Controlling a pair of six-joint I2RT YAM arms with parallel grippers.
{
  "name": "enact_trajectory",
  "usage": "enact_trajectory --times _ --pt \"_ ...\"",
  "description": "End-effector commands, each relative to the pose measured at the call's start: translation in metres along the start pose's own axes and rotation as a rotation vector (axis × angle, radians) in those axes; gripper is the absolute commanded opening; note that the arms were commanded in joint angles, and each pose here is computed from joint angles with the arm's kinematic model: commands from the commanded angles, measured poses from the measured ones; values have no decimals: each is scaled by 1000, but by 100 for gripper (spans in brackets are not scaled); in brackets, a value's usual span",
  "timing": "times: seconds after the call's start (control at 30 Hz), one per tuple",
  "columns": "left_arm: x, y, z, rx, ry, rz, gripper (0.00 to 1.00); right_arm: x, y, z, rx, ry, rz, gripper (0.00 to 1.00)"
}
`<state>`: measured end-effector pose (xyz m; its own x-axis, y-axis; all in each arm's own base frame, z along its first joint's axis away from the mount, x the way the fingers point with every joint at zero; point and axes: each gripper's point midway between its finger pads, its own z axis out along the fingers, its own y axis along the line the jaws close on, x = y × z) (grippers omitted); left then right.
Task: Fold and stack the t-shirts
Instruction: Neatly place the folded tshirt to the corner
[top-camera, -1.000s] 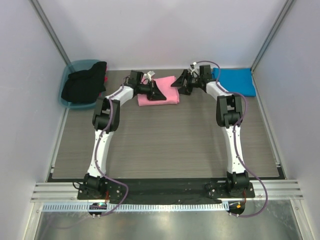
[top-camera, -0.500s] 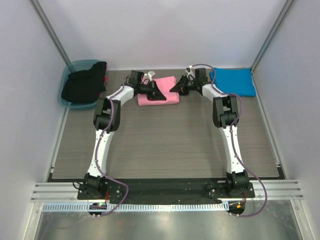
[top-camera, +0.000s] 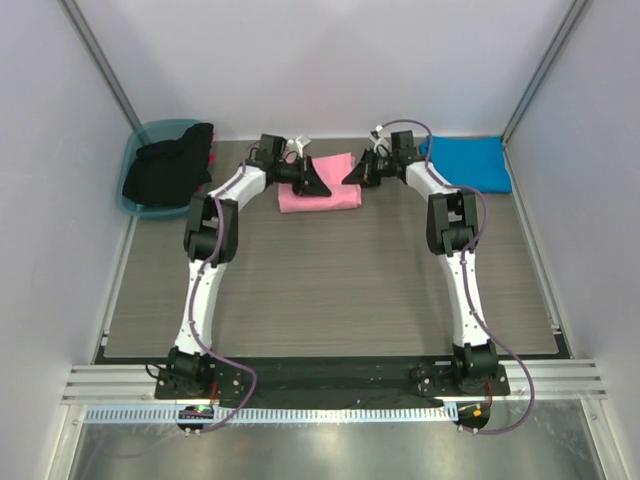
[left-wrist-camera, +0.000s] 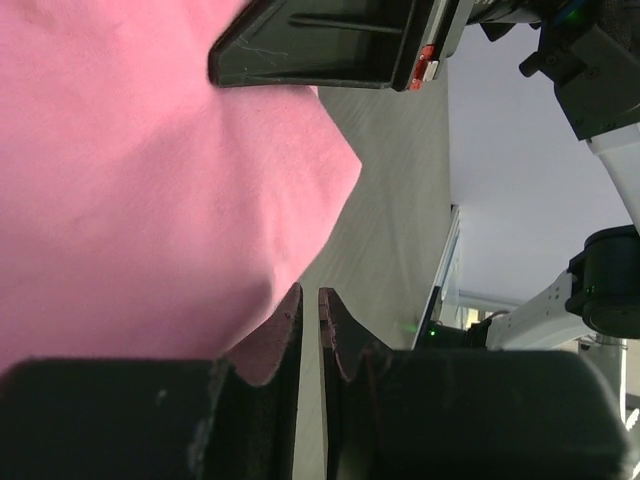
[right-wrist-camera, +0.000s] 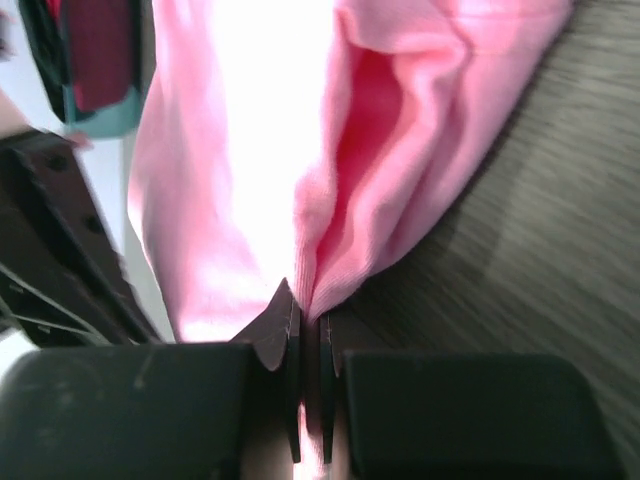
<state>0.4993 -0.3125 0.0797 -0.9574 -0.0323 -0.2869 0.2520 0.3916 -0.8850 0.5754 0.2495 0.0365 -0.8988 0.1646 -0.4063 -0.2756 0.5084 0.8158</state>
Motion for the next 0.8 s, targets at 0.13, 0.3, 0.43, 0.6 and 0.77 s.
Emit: enact_trajectory --times 0.13,0.3,0.43,0.6,0.77 --pt "-35 -71 -54 22 -92 185 14 -57 48 -103 104 -105 -213 1" --pt "-40 -75 -72 -8 -113 223 15 -66 33 -149 238 -73 -316 1" --pt "-40 -82 -80 -19 -119 245 16 -70 23 -183 328 -78 -332 1" --pt "-41 -90 -83 -25 -130 266 16 -79 15 -218 452 -86 -408 1" --pt "-37 -98 -85 -25 -128 286 17 -95 18 -246 569 -86 -562 1"
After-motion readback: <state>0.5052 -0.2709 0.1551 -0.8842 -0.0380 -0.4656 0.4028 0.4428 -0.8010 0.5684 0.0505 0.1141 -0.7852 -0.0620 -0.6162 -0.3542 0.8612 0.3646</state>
